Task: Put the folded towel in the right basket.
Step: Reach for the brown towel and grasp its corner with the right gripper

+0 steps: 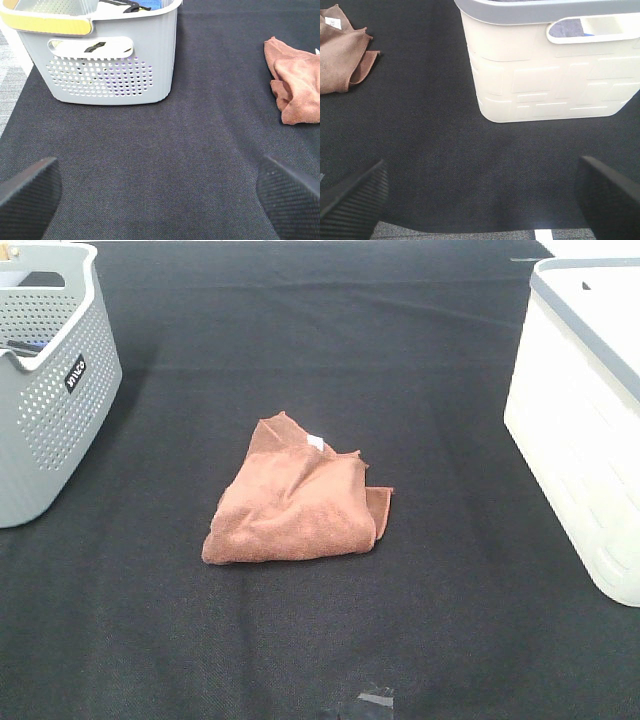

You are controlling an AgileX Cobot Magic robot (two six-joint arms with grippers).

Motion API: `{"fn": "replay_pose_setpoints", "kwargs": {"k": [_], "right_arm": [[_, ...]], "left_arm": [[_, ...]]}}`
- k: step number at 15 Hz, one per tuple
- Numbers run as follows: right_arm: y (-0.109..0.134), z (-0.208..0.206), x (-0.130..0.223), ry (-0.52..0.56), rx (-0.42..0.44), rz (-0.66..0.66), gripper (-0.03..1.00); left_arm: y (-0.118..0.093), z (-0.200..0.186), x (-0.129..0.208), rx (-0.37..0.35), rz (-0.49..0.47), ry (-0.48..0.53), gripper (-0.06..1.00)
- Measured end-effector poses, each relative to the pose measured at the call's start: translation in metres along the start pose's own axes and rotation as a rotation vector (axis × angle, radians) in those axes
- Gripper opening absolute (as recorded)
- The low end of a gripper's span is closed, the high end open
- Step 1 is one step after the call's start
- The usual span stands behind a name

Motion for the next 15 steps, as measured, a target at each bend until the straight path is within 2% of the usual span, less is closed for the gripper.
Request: {"fn": "replay_pose_setpoints", "kwargs": {"k": [2,3,4,7,11,15], "right_arm": [[-0.001,-0.005,-0.009,0.014,-0.013,-0.004,0.97],[0.001,-0.004,-0.016,0.077,-0.054,0.008,0.97],[0.001,-0.004,-0.016,0.077,-0.054,0.008,0.97],[0.008,0.005,-0.066,0.218,-0.208,0.070,0.97],[0.010,0.041,-0.138,0.300,-0.351,0.155,0.97],[0.015,0.078,-0.158,0.377,-0.435,0.179,0.97]], "left_arm": [[0.000,0.000,0.000,0.000,0.000,0.000,0.99],[0.000,0.000,0.000,0.000,0.000,0.000,0.99],[0.000,0.000,0.000,0.000,0.000,0.000,0.99],[0.000,0.000,0.000,0.000,0.000,0.000,0.99],[0.000,0.000,0.000,0.000,0.000,0.000,0.99],[0.000,0.000,0.000,0.000,0.000,0.000,0.99]]}}
Point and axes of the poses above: a point on each arm's last joint axis where the gripper is mounted, z pointing out along that axis toward the gripper, y along the wrist's bending axis when the last joint is at zero, x = y × z, the point moved 10 cm from there along z, pointing out along that axis toward the gripper, and after that the axes turned 15 degrees about -z, right-handed, at the moved point
